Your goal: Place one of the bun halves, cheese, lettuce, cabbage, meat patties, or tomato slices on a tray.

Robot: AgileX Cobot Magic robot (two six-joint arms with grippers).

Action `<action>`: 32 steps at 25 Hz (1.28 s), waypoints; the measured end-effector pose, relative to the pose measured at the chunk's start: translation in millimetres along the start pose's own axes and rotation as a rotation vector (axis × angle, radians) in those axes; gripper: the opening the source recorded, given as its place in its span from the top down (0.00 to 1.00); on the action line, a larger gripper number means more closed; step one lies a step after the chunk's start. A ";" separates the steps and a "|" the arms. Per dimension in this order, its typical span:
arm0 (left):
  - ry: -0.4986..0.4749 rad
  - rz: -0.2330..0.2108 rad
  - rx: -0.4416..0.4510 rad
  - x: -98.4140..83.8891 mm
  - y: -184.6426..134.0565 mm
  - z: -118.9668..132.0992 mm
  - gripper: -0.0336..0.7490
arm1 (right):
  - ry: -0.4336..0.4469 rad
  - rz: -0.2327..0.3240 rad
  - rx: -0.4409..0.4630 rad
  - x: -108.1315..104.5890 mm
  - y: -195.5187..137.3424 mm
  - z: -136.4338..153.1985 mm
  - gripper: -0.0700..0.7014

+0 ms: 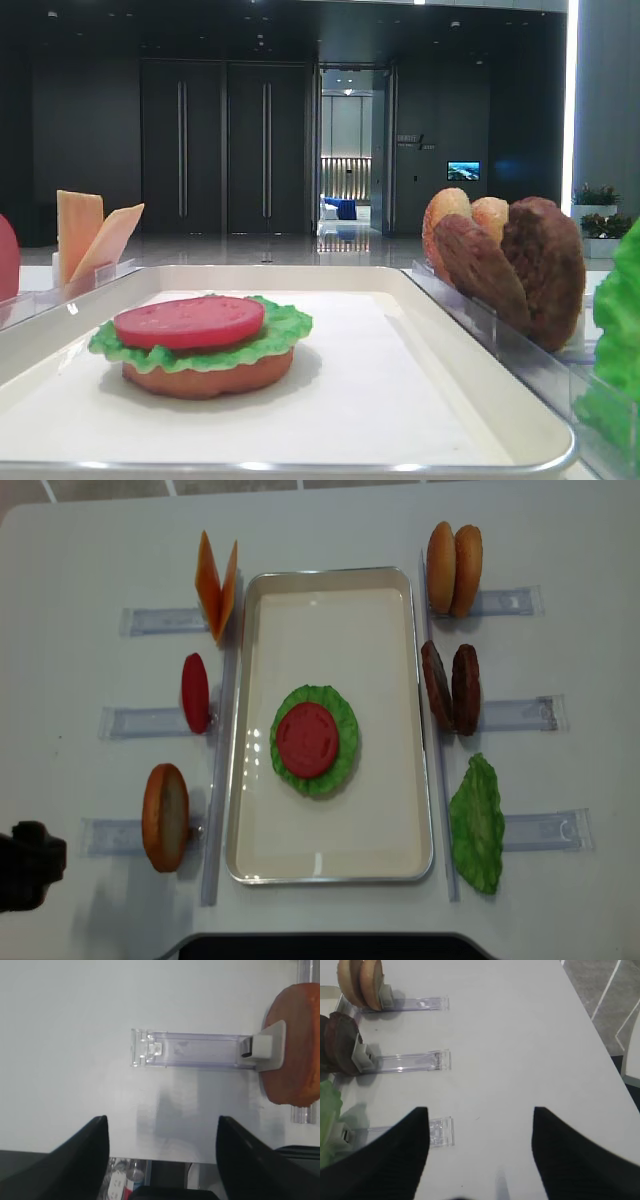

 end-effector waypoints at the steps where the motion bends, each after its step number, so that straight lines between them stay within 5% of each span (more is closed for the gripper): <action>1: -0.016 0.013 -0.033 -0.1 -2.2 -4.0 0.31 | 0.000 0.000 0.000 0.0 0.0 0.0 0.36; 6: -0.140 0.064 -0.211 -8.4 -13.1 -30.1 0.31 | 0.000 0.000 0.000 0.0 0.0 0.0 0.36; 15: -0.210 0.071 -0.513 -1.1 -28.7 -66.2 0.31 | 0.000 0.000 0.000 0.0 0.0 0.0 0.36; 32: -0.221 0.078 -0.530 -1.7 -31.7 -68.3 0.31 | 0.000 0.000 0.000 0.0 0.0 0.0 0.36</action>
Point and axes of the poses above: a point on each arm's last joint axis where the gripper is mounted, z pointing out along that axis toward the gripper, x along the wrist's bending axis when the last joint is at zero, y = z × x, the point moved 8 cm from there along z, pointing out along that axis toward the gripper, and after that the axes turned 13 degrees about -z, right-handed, at the moved point
